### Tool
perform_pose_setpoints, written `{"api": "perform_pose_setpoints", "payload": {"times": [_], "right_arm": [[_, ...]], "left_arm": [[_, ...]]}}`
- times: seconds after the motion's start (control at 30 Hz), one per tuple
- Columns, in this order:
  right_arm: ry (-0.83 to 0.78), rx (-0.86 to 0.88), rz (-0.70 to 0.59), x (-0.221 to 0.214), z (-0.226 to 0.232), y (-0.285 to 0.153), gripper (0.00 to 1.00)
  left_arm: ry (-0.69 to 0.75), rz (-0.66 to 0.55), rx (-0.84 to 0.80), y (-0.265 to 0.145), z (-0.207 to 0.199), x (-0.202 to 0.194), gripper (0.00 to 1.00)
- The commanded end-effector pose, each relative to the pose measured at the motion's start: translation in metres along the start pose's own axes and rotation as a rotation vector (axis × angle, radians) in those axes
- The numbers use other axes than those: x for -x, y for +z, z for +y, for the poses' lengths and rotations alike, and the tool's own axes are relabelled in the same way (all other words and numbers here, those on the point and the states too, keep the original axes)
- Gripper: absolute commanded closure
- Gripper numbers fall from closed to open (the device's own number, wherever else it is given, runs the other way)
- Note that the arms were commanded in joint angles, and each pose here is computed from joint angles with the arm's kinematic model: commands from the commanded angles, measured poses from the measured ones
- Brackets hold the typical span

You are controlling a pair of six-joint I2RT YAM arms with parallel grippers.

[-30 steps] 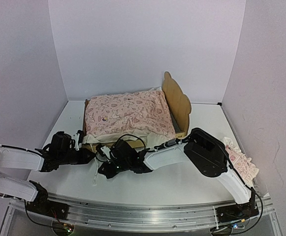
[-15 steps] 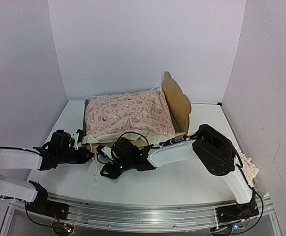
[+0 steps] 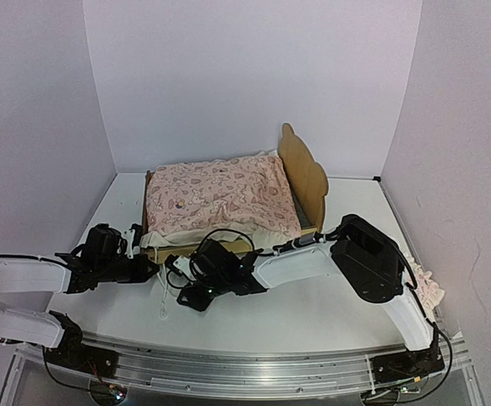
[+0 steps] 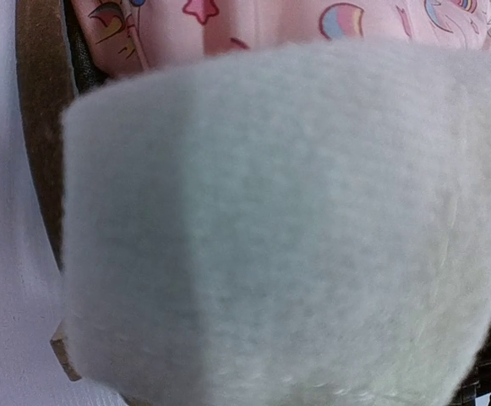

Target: Set up the pet bed

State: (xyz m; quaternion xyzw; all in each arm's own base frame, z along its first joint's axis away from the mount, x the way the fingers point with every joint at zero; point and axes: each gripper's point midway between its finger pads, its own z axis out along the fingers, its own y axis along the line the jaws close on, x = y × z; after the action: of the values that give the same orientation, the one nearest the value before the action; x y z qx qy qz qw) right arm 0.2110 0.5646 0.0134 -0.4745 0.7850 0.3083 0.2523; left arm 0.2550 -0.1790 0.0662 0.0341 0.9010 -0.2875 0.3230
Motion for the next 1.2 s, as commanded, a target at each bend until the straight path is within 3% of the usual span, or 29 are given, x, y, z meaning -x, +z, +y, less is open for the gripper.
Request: {"api": "perform_pose_setpoints", "payload": {"times": [0.0, 0.13, 0.17, 0.37, 0.53, 1.17], "right_arm": [[-0.045, -0.044, 0.064, -0.024, -0.009, 0.009, 0.79], [-0.071, -0.054, 0.073, -0.029, -0.012, 0.008, 0.99], [-0.069, -0.053, 0.066, -0.025, -0.012, 0.007, 1.0], [0.082, 0.004, -0.091, 0.042, -0.014, -0.013, 1.0], [0.085, 0.04, -0.23, 0.091, -0.008, -0.028, 1.0], [0.221, 0.143, -0.374, 0.122, -0.014, 0.023, 1.0]], "left_arm": [[0.007, -0.006, 0.002, -0.003, -0.001, 0.004, 1.0], [0.019, -0.011, -0.005, -0.004, -0.003, 0.005, 1.0], [0.025, -0.011, -0.009, -0.004, -0.004, 0.005, 1.0], [0.061, -0.018, -0.035, -0.011, -0.012, 0.009, 1.0], [0.059, -0.003, -0.026, -0.013, -0.01, 0.006, 1.0], [0.107, -0.017, -0.074, -0.026, -0.025, 0.014, 0.97]]}}
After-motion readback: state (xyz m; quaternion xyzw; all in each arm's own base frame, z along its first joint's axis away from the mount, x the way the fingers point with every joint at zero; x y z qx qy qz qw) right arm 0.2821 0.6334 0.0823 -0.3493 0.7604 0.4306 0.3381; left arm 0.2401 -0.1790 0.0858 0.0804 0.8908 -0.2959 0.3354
